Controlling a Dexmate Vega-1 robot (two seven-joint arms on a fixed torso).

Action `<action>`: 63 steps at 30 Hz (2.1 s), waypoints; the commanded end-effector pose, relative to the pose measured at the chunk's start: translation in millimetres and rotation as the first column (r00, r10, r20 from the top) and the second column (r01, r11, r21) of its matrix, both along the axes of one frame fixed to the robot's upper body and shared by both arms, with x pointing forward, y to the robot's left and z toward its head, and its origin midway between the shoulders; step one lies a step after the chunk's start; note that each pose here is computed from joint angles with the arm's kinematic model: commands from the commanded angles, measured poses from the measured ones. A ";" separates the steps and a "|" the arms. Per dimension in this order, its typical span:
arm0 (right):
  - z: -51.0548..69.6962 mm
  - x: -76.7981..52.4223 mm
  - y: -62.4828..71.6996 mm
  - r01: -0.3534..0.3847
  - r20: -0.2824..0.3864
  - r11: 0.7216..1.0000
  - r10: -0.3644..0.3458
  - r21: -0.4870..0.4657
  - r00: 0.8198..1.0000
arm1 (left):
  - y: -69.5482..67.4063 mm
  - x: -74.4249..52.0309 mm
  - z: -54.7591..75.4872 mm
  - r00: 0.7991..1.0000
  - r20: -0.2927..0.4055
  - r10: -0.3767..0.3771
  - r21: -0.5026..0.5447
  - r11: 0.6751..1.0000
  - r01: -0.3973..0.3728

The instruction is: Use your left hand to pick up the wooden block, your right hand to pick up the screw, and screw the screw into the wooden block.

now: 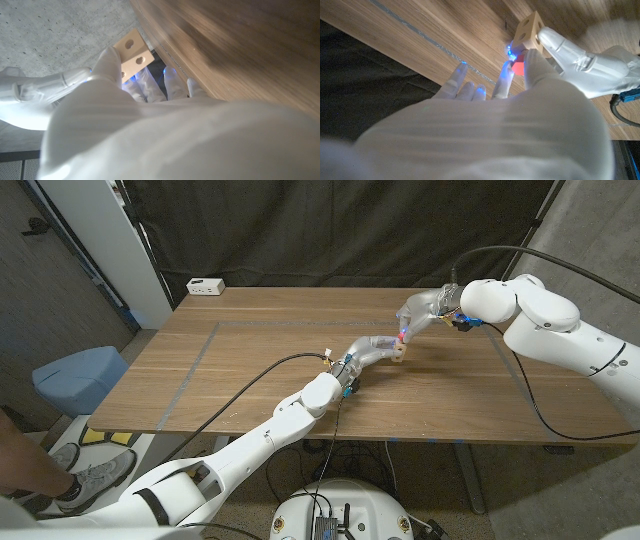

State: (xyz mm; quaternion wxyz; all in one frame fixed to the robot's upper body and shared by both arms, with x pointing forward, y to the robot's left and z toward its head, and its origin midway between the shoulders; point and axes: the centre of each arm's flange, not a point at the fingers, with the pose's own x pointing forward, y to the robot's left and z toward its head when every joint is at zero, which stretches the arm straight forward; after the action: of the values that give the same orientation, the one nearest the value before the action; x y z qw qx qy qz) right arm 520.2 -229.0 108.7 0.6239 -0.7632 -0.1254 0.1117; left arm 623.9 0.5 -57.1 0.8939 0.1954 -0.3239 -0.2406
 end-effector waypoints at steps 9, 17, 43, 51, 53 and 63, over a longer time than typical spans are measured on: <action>-1.7 2.7 1.4 0.006 0.028 1.000 -0.007 0.019 1.000 | 0.9 0.4 0.5 1.000 0.001 0.003 -0.002 1.000 -0.003; -3.9 3.5 1.5 0.013 0.026 1.000 -0.014 0.021 1.000 | 1.0 0.2 0.5 1.000 0.001 0.002 -0.001 1.000 -0.002; -9.9 -1.2 0.1 0.049 0.048 0.999 -0.050 0.014 0.998 | 1.4 -2.0 -1.5 1.000 0.002 0.002 0.004 1.000 -0.002; -11.1 -2.9 -0.4 0.064 0.042 0.998 -0.064 0.007 0.997 | 1.2 -2.6 -1.3 1.000 0.003 0.001 0.008 1.000 -0.001; -10.8 -3.5 -1.0 0.066 0.038 0.998 -0.067 0.005 0.997 | 1.1 -2.7 -1.4 1.000 0.002 0.000 0.009 1.000 0.000; -8.5 -6.0 -2.1 0.091 -0.001 0.996 -0.091 -0.022 0.996 | 0.2 -3.6 -1.2 1.000 0.004 -0.004 0.008 1.000 0.004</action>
State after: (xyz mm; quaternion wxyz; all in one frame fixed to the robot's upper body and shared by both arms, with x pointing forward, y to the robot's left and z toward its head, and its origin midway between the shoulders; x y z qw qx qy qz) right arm 516.6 -228.9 99.2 0.6253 -0.7682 -0.1131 0.0780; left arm 621.4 1.4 -57.9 0.8927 0.1988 -0.3245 -0.2415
